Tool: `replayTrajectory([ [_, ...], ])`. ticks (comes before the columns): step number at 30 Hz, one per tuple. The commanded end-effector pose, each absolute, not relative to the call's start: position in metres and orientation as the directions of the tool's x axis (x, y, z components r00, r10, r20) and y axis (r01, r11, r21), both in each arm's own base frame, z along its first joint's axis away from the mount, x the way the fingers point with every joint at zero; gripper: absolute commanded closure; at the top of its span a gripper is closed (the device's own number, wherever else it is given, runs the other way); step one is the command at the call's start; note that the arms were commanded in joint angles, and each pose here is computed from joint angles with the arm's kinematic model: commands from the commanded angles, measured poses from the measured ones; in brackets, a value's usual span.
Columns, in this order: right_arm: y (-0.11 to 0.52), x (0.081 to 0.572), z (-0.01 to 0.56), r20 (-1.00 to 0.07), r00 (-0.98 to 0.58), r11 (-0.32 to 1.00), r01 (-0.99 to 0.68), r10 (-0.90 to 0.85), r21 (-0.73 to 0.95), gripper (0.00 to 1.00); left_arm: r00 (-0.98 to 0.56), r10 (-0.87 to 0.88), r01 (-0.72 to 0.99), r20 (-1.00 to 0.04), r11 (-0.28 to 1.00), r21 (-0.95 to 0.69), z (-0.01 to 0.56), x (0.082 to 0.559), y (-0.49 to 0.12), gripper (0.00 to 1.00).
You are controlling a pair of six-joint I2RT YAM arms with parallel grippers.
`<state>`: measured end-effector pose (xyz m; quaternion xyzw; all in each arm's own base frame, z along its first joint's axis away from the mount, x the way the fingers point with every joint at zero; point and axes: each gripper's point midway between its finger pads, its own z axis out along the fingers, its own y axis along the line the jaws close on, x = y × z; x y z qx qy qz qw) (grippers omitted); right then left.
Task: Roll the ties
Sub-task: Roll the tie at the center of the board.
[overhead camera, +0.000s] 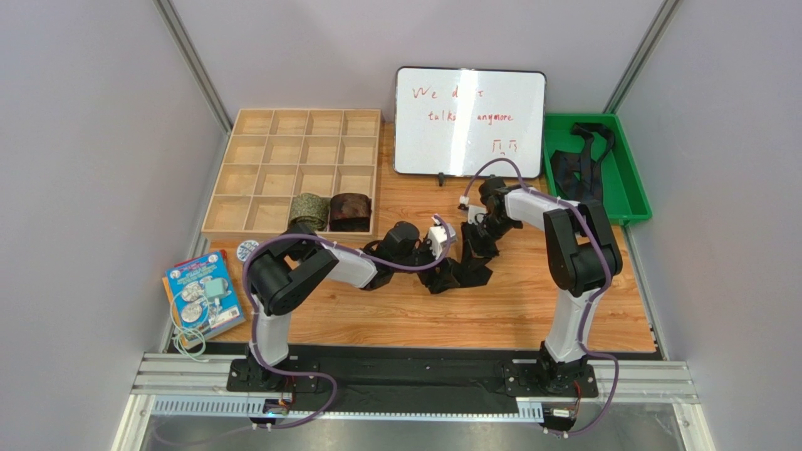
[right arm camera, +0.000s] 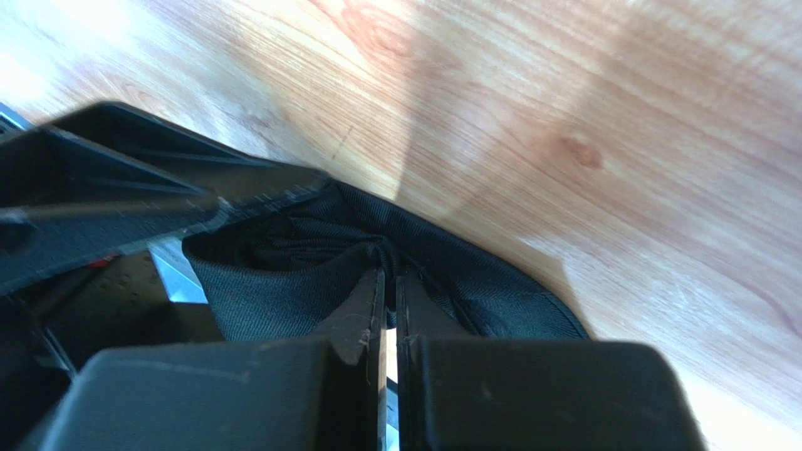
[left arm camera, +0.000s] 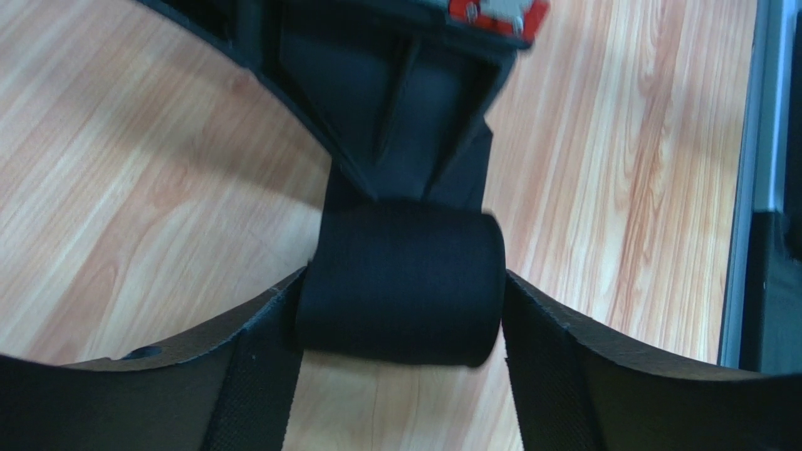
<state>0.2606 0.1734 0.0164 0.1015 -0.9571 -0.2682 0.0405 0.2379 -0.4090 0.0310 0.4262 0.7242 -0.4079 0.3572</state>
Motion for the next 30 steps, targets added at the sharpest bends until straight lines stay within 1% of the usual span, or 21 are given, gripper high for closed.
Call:
replayTrajectory([
  [1, 0.145, 0.292, -0.036, -0.081, -0.969, 0.928, -0.245, -0.232, 0.281, 1.00, -0.372, 0.237, 0.908, -0.898, 0.293, -0.299, 0.048, 0.245, -0.437, 0.25],
  [3, 0.144, 0.290, -0.038, -0.068, -0.971, 0.929, -0.240, -0.230, 0.280, 1.00, -0.370, 0.235, 0.908, -0.899, 0.295, -0.296, 0.047, 0.246, -0.440, 0.33],
  [4, 0.145, 0.289, -0.038, -0.064, -0.971, 0.929, -0.238, -0.229, 0.283, 1.00, -0.370, 0.242, 0.908, -0.897, 0.298, -0.295, 0.043, 0.245, -0.440, 0.40],
  [6, 0.149, 0.286, -0.037, -0.053, -0.973, 0.925, -0.228, -0.223, 0.304, 1.00, -0.340, 0.272, 0.918, -0.900, 0.306, -0.254, 0.038, 0.244, -0.439, 0.49],
  [7, 0.150, 0.286, -0.036, -0.051, -0.974, 0.923, -0.225, -0.220, 0.312, 1.00, -0.331, 0.316, 0.923, -0.889, 0.304, -0.236, 0.030, 0.238, -0.437, 0.56],
  [10, 0.164, 0.286, -0.022, -0.059, -0.973, 0.892, -0.227, -0.222, 0.391, 1.00, -0.276, 0.438, 0.937, -0.856, 0.319, -0.139, 0.011, 0.236, -0.423, 0.64],
  [11, 0.167, 0.287, -0.017, -0.062, -0.973, 0.883, -0.227, -0.221, 0.410, 1.00, -0.233, 0.478, 0.942, -0.847, 0.326, -0.075, 0.006, 0.240, -0.417, 0.65],
  [13, 0.174, 0.290, -0.002, -0.080, -0.970, 0.858, -0.241, -0.230, 0.453, 0.94, -0.228, 0.563, 0.945, -0.794, 0.324, -0.042, -0.009, 0.234, -0.405, 0.68],
  [14, 0.174, 0.294, 0.008, -0.077, -0.972, 0.850, -0.231, -0.222, 0.473, 0.87, -0.224, 0.591, 0.943, -0.775, 0.333, -0.019, -0.014, 0.237, -0.399, 0.69],
  [16, 0.172, 0.297, 0.024, -0.080, -0.975, 0.832, -0.219, -0.208, 0.510, 0.78, -0.221, 0.656, 0.947, -0.722, 0.320, 0.001, -0.027, 0.233, -0.386, 0.71],
  [17, 0.165, 0.299, 0.033, -0.066, -0.980, 0.828, -0.193, -0.187, 0.526, 0.70, -0.221, 0.670, 0.946, -0.709, 0.323, 0.010, -0.030, 0.233, -0.381, 0.71],
  [19, 0.160, 0.297, 0.043, -0.058, -0.982, 0.803, -0.181, -0.181, 0.568, 0.61, -0.222, 0.704, 0.951, -0.674, 0.310, 0.011, -0.038, 0.229, -0.373, 0.72],
  [20, 0.151, 0.296, 0.051, -0.043, -0.987, 0.797, -0.151, -0.155, 0.585, 0.52, -0.223, 0.714, 0.951, -0.664, 0.308, 0.012, -0.040, 0.228, -0.371, 0.73],
  [21, 0.147, 0.293, 0.054, -0.036, -0.988, 0.790, -0.141, -0.149, 0.597, 0.49, -0.231, 0.734, 0.953, -0.639, 0.303, 0.003, -0.046, 0.224, -0.365, 0.73],
  [23, 0.135, 0.290, 0.061, -0.028, -0.991, 0.779, -0.119, -0.129, 0.616, 0.41, -0.239, 0.740, 0.953, -0.629, 0.304, -0.005, -0.047, 0.223, -0.366, 0.74],
  [24, 0.131, 0.286, 0.060, -0.018, -0.993, 0.780, -0.105, -0.119, 0.617, 0.39, -0.245, 0.745, 0.953, -0.621, 0.301, -0.014, -0.049, 0.221, -0.364, 0.74],
  [26, 0.119, 0.286, 0.057, -0.012, -0.996, 0.787, -0.079, -0.090, 0.612, 0.29, -0.250, 0.745, 0.953, -0.618, 0.302, -0.022, -0.049, 0.220, -0.365, 0.74],
  [27, 0.116, 0.285, 0.054, -0.003, -0.997, 0.790, -0.066, -0.081, 0.610, 0.28, -0.253, 0.748, 0.953, -0.614, 0.301, -0.025, -0.050, 0.220, -0.364, 0.74],
  [28, 0.113, 0.282, 0.051, 0.012, -0.998, 0.784, -0.043, -0.064, 0.620, 0.23, -0.253, 0.748, 0.953, -0.614, 0.301, -0.025, -0.049, 0.220, -0.365, 0.74],
  [29, 0.113, 0.283, 0.048, 0.015, -0.998, 0.783, -0.033, -0.054, 0.621, 0.12, -0.254, 0.750, 0.954, -0.611, 0.299, -0.030, -0.050, 0.219, -0.365, 0.74],
  [30, 0.113, 0.282, 0.043, 0.026, -0.998, 0.782, -0.023, -0.051, 0.623, 0.08, -0.254, 0.751, 0.954, -0.609, 0.297, -0.031, -0.050, 0.219, -0.365, 0.74],
])
